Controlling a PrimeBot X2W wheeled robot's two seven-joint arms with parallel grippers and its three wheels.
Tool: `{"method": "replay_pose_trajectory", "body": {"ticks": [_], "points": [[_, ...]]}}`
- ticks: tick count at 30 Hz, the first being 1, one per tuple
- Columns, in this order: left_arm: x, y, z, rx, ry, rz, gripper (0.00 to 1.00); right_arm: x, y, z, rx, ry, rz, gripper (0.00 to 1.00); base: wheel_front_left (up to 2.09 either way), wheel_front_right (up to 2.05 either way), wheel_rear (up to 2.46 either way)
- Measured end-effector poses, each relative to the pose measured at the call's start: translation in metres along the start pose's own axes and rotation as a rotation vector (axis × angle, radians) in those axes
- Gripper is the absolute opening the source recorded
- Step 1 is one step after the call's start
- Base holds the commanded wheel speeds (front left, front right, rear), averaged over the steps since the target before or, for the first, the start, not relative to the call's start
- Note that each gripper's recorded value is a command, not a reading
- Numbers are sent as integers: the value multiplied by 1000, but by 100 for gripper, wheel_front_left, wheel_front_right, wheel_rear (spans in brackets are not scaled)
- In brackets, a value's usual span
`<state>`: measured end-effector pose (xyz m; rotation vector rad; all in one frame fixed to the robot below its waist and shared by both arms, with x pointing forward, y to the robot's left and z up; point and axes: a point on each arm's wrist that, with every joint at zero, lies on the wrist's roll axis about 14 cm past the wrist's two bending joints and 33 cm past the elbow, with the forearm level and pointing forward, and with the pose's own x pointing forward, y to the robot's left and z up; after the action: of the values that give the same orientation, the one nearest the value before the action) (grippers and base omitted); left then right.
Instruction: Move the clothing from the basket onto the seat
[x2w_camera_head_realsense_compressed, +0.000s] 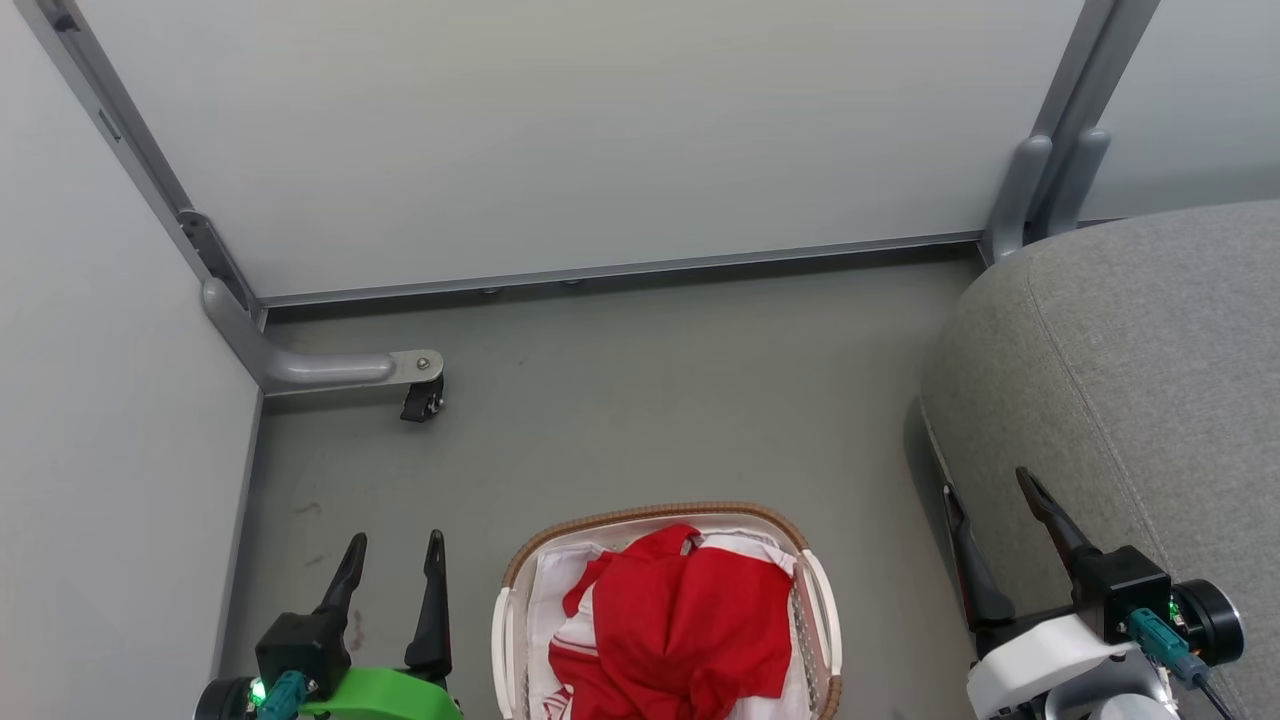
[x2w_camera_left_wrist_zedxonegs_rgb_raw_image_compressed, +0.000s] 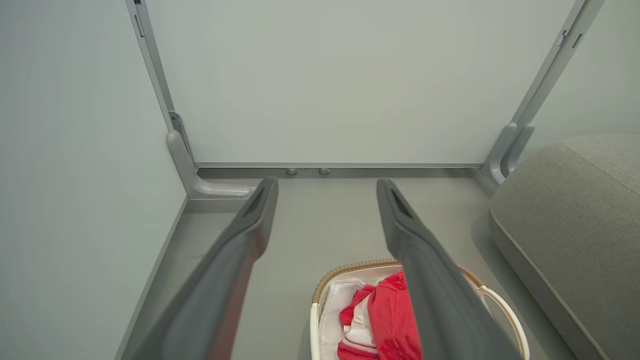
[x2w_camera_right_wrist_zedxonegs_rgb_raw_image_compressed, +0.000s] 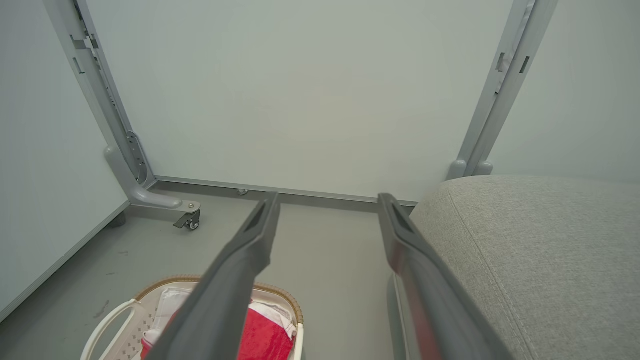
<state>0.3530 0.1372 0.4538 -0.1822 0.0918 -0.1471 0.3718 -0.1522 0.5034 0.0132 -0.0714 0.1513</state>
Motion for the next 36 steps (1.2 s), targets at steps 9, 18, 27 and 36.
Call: {"method": "replay_pose_trajectory", "body": {"ticks": [9,18,27,36], "points": [[5,-6,-8,16,27,-23,100,4,-2,-4,-2,12,-2,100,0,0,0],[37,-18,-16,35,58,-83,100,24,-10,-8,-6,13,-17,100,0,0,0],[79,-31,-65,46,202,-153,100,58,-28,-19,-13,16,-50,100,0,0,0],[101,-61,-145,72,414,-300,100,84,-45,-55,0,74,-84,100,0,0,0]]}}
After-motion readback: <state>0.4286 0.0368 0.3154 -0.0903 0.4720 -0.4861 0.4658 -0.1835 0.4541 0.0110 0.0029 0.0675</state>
